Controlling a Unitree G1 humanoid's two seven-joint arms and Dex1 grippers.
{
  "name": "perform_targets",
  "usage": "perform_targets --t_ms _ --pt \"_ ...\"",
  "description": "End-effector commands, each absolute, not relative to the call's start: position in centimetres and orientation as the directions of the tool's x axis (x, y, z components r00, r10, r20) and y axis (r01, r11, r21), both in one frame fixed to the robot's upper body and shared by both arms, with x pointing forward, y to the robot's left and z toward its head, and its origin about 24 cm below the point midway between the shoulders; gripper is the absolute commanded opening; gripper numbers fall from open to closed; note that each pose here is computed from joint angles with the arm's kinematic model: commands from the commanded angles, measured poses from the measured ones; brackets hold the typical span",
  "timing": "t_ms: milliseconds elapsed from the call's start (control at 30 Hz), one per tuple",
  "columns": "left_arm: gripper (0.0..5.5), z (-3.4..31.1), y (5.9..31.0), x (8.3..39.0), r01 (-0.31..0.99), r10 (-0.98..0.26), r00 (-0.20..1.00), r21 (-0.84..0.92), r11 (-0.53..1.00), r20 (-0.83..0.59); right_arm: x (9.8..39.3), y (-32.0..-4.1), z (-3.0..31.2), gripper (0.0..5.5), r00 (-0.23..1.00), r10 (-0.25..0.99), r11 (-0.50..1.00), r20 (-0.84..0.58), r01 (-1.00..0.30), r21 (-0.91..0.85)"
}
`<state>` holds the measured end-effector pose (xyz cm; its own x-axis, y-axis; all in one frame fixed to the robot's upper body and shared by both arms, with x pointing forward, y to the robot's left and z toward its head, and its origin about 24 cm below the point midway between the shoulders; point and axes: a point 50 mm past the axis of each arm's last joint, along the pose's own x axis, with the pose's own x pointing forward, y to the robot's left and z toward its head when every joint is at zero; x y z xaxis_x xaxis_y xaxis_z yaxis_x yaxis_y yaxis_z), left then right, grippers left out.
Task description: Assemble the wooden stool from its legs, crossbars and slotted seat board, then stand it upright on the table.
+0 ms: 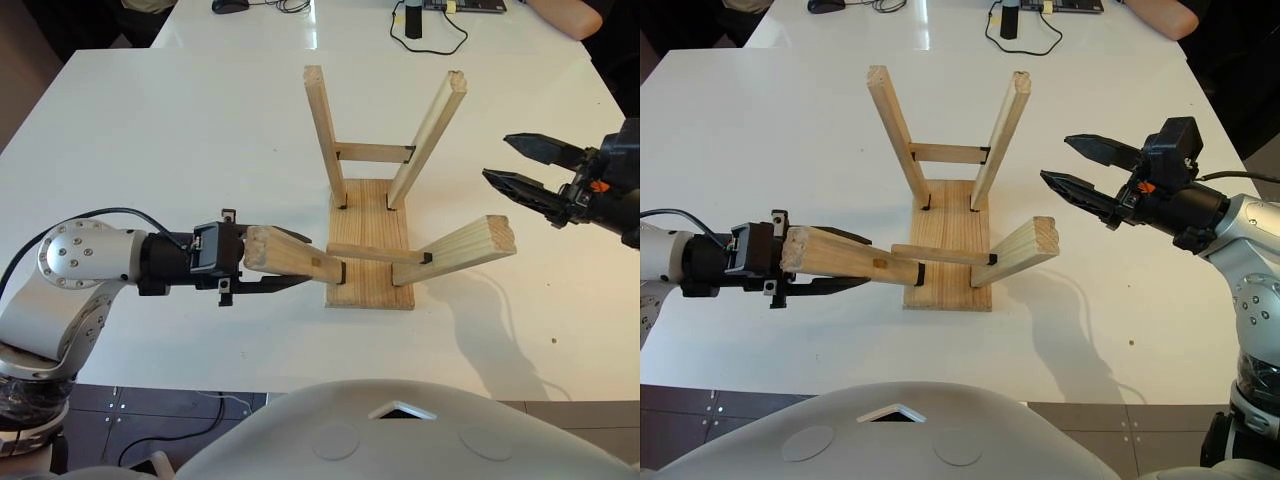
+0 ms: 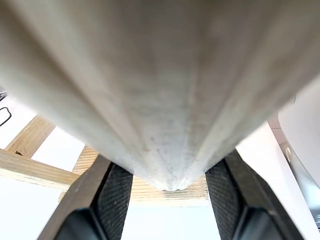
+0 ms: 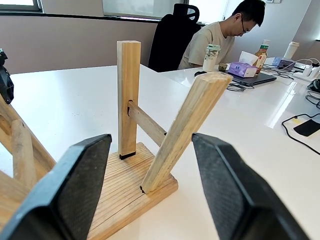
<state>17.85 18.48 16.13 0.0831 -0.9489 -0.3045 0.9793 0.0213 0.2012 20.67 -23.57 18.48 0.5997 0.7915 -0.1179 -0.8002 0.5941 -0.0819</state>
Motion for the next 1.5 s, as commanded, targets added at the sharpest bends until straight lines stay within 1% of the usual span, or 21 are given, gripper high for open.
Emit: perform_targets --t_ms 33,233,433,533,700,900,967,1167,1267,1500 --pt "2.02 14.1 19.9 19.1 0.999 -0.894 0.053 0.024 0.047 -0.445 20.6 -23.1 18.0 2.95 0.6 0.79 0.592 -0.127 -0.8 -0.098" --pt "2.02 14.0 20.7 20.1 0.999 -0.873 0.03 0.003 0.032 -0.486 20.4 -23.0 17.5 2.95 0.605 0.787 0.596 -0.123 -0.796 -0.103" --pt "2.02 14.7 20.9 19.6 0.999 -0.863 -0.016 0.019 -0.03 -0.505 20.3 -23.1 17.3 2.95 0.622 0.775 0.612 -0.116 -0.783 -0.112" --pt "2.02 14.2 20.8 19.9 0.999 -0.856 -0.025 0.011 -0.036 -0.517 20.3 -23.0 17.3 2.95 0.622 0.774 0.611 -0.116 -0.782 -0.117" --pt "2.02 13.2 20.6 21.2 0.998 -0.873 -0.041 -0.065 -0.011 -0.487 20.5 -22.8 17.0 2.95 0.618 0.777 0.605 -0.121 -0.786 -0.125" --pt "2.02 10.4 21.1 21.1 0.991 -0.846 -0.067 -0.135 0.005 -0.529 20.5 -22.6 16.7 2.95 0.613 0.78 0.6 -0.123 -0.789 -0.13" --pt "2.02 9.8 21.0 20.9 0.989 -0.838 -0.083 -0.147 -0.003 -0.539 20.4 -22.5 16.6 2.95 0.613 0.78 0.6 -0.125 -0.79 -0.13" --pt "2.02 9.1 19.8 21.3 0.985 -0.803 -0.161 -0.144 -0.095 -0.574 20.4 -22.1 16.3 2.95 0.612 0.781 0.599 -0.121 -0.79 -0.127" --pt "2.02 8.7 19.8 21.1 0.98 -0.773 -0.198 -0.15 -0.133 -0.603 20.5 -21.9 16.2 2.95 0.61 0.784 0.597 -0.118 -0.792 -0.128" --pt "2.02 8.8 19.3 21.8 0.976 -0.771 -0.216 -0.164 -0.147 -0.599 20.4 -21.6 15.8 2.95 0.611 0.784 0.599 -0.11 -0.791 -0.125"
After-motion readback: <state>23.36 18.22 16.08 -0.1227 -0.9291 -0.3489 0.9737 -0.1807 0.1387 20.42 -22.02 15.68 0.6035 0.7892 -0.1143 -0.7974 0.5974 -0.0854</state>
